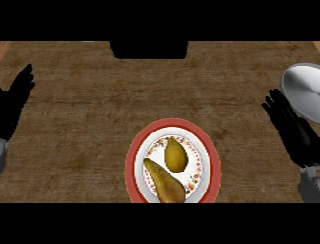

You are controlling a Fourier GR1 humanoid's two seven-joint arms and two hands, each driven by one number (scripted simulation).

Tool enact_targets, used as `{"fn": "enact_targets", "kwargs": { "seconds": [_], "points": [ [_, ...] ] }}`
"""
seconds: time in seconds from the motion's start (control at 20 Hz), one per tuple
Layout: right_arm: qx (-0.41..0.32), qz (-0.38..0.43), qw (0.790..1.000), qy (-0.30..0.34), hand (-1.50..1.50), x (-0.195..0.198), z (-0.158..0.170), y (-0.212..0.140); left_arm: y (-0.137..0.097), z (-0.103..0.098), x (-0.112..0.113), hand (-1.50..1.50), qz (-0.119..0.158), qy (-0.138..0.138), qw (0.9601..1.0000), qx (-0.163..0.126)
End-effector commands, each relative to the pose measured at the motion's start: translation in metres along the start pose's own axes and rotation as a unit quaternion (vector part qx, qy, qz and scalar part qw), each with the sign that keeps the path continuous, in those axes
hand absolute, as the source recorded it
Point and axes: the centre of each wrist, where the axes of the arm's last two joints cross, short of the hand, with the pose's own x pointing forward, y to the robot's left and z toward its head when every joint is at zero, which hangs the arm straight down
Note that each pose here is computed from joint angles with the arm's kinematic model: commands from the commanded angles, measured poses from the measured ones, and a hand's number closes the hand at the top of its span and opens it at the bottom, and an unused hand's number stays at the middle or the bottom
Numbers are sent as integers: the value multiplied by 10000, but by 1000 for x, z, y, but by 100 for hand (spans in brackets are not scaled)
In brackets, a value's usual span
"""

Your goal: Pick the lemon from the plate and place it in the pan

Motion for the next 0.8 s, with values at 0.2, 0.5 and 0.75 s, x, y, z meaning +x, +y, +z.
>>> {"fn": "enact_targets", "kwargs": {
  "seconds": [0.2,0.5,0.75],
  "points": [
    [-389,799,9914,958,-150,16,-63,64,-46,14,29,0,447,-694,9908,-1075],
    [-1491,3007,9380,866,150,-27,-34,87,-71,28,15,0,660,-591,9837,-1568],
    [-1198,3099,9380,986,-150,-35,-18,130,-73,50,5,0,751,-594,9837,-1521]
  ]
}}
